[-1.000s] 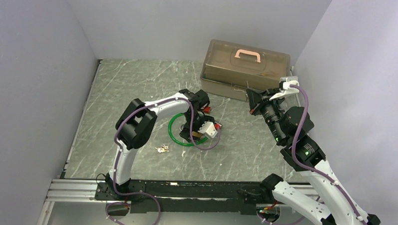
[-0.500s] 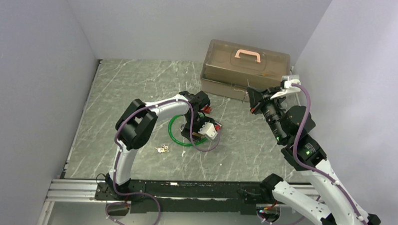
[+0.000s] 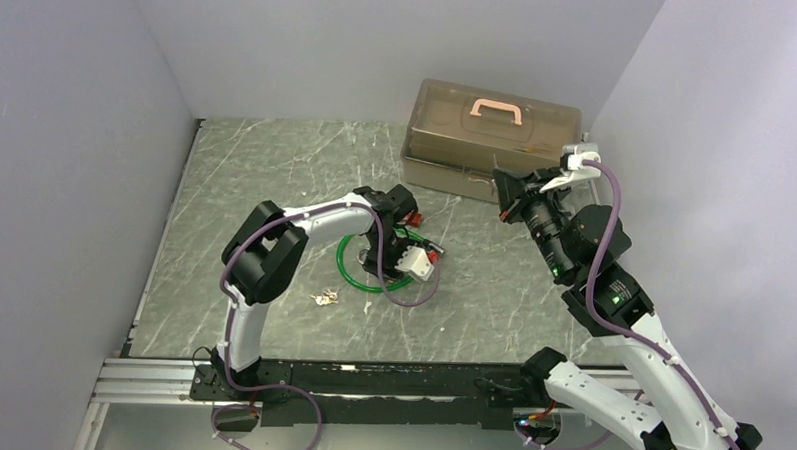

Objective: Unlock with the key

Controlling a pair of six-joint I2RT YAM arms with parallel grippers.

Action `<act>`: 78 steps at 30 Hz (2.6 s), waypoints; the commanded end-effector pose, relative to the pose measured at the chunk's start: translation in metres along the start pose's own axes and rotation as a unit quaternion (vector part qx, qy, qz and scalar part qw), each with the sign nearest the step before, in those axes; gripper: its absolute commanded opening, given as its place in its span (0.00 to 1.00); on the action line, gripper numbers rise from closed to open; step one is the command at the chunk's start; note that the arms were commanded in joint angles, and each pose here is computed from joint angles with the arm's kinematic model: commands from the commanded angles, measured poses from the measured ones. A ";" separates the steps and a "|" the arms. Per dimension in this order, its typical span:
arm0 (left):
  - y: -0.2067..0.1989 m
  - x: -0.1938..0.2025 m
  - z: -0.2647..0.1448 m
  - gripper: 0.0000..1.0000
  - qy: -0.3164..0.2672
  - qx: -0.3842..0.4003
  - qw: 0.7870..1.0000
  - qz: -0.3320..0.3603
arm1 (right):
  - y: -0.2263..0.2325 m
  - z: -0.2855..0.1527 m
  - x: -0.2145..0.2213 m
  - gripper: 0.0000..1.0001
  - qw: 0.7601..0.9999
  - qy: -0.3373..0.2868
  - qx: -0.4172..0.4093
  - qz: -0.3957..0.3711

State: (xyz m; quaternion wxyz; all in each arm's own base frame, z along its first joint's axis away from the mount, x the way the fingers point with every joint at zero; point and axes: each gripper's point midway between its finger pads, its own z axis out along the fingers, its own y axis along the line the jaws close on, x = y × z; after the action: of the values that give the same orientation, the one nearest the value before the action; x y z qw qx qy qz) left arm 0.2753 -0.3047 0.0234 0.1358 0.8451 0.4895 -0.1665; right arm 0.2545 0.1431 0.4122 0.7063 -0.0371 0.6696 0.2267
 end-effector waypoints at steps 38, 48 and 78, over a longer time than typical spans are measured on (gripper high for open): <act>-0.133 -0.155 -0.393 0.00 -0.184 -0.460 0.821 0.284 | 0.157 -0.056 0.067 0.00 0.833 0.212 -0.511 -0.011; -0.108 -0.134 -0.374 0.00 -0.134 -0.492 0.816 0.274 | 0.160 -0.049 0.067 0.00 0.833 0.213 -0.510 -0.011; -0.089 -0.107 -0.362 0.00 -0.047 -0.538 0.801 0.258 | 0.202 -0.017 0.089 0.00 0.851 0.264 -0.452 -0.044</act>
State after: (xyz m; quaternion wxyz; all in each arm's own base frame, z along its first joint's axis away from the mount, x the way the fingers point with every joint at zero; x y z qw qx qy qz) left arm 0.1986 -0.2044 0.3464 0.5799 0.7587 0.2836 0.0875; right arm 0.1620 0.3388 0.3542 0.3910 -0.4411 0.6670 0.4557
